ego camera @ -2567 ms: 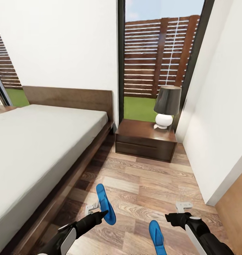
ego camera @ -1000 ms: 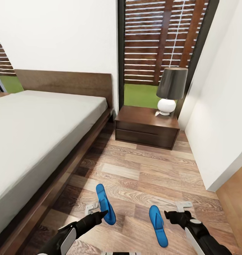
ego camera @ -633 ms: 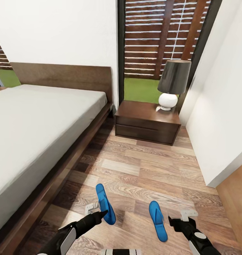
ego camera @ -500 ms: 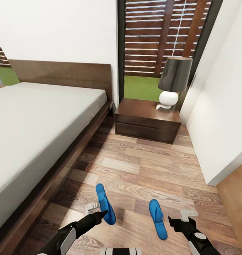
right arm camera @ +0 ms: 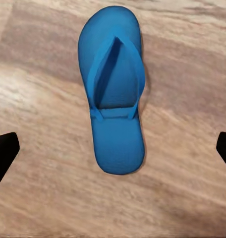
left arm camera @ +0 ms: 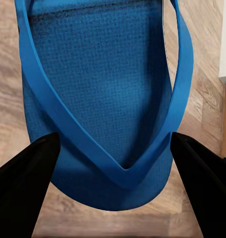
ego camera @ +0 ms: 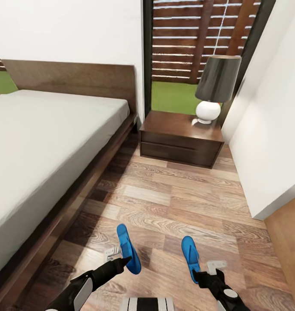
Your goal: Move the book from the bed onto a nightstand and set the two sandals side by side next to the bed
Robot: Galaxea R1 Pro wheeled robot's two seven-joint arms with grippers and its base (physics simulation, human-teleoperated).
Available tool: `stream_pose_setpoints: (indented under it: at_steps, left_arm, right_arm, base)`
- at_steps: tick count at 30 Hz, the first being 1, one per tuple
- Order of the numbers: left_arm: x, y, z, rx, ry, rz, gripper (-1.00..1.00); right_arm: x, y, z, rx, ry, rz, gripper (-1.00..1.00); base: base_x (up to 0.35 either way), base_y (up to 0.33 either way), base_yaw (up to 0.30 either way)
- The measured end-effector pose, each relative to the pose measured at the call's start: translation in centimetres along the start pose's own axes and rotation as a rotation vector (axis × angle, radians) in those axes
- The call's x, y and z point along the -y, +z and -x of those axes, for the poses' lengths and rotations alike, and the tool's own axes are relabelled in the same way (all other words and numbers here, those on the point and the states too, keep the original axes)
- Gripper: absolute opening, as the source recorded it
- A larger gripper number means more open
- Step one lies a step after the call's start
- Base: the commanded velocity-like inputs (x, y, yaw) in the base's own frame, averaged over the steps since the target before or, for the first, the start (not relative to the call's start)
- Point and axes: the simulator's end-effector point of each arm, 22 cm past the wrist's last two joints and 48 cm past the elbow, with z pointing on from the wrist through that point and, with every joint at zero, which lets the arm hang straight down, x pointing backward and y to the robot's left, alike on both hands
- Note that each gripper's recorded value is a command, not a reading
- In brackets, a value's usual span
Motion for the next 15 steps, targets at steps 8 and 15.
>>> stream_pose_setpoints:
  at_steps: [8,15]
  left_arm:
    - [-1.1,0.4,-1.3,-0.022,-0.021,0.013,-1.0]
    - [-4.4,-0.8,-0.6,-0.021,-0.017,0.054,-1.0]
  right_arm:
    - [-2.0,0.5,-2.2,-0.041,-0.048,0.04,1.0]
    - [-2.2,0.9,-2.2,-0.043,-0.043,0.045,1.0]
  base:
    - [0.0,0.0,0.0]
    - [0.0,0.0,0.0]
